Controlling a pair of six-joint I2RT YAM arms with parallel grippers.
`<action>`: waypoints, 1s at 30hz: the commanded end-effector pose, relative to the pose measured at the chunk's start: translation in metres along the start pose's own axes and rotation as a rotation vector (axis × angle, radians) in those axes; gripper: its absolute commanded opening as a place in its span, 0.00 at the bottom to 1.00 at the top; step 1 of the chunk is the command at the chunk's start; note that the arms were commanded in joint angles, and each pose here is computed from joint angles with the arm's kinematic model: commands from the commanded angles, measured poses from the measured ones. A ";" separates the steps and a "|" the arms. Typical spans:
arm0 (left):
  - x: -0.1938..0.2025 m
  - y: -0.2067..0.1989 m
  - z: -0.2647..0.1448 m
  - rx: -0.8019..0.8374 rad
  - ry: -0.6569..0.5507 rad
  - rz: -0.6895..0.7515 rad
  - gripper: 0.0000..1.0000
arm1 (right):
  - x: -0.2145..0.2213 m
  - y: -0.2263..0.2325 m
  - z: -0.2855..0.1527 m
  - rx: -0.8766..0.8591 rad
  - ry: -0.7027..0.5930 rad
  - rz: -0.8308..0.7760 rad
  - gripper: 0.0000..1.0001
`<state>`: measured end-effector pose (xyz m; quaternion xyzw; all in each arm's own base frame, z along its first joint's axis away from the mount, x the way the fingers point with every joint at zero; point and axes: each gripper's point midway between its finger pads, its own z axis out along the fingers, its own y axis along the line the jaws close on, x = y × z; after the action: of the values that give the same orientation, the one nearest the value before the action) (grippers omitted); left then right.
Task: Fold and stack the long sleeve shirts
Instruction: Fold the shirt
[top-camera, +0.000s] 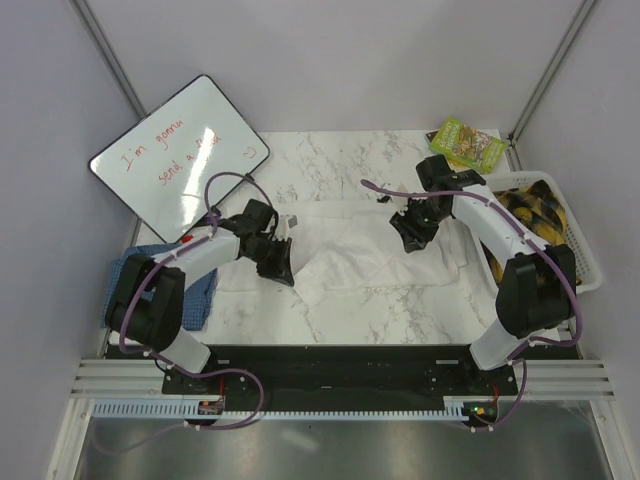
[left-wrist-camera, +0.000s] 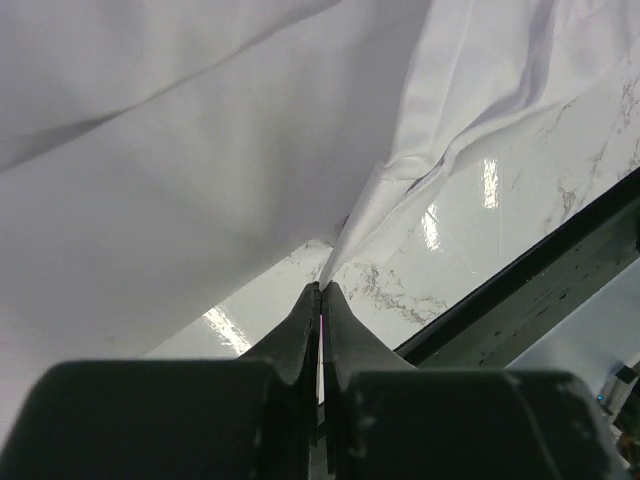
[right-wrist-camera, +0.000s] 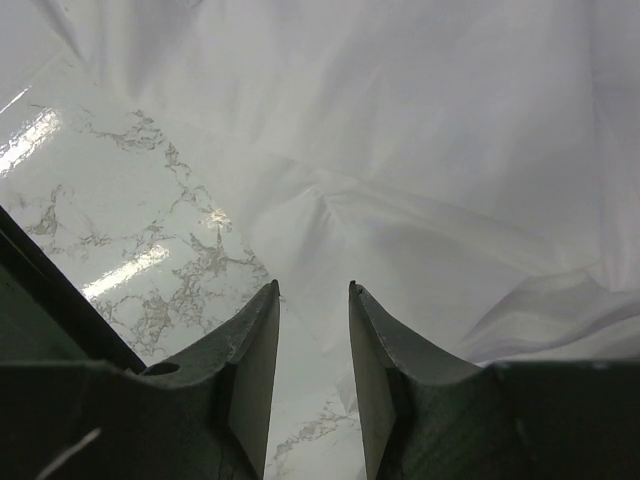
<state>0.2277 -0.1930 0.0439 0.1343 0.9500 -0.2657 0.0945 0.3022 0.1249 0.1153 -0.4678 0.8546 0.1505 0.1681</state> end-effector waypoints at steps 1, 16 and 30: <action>-0.022 -0.007 -0.034 -0.049 -0.014 0.185 0.02 | -0.010 -0.010 -0.010 -0.009 -0.054 0.029 0.42; -0.069 0.055 -0.077 -0.278 0.197 0.516 0.02 | -0.018 -0.035 -0.009 0.004 -0.081 0.140 0.54; -0.132 0.115 -0.072 -0.372 0.178 0.525 0.05 | -0.014 -0.048 0.020 0.021 -0.051 0.215 0.44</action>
<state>0.3530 -0.0926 0.0766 0.3382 0.9354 -0.0686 0.0766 0.3386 0.1135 0.1012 -0.3809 0.8931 0.1754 0.1627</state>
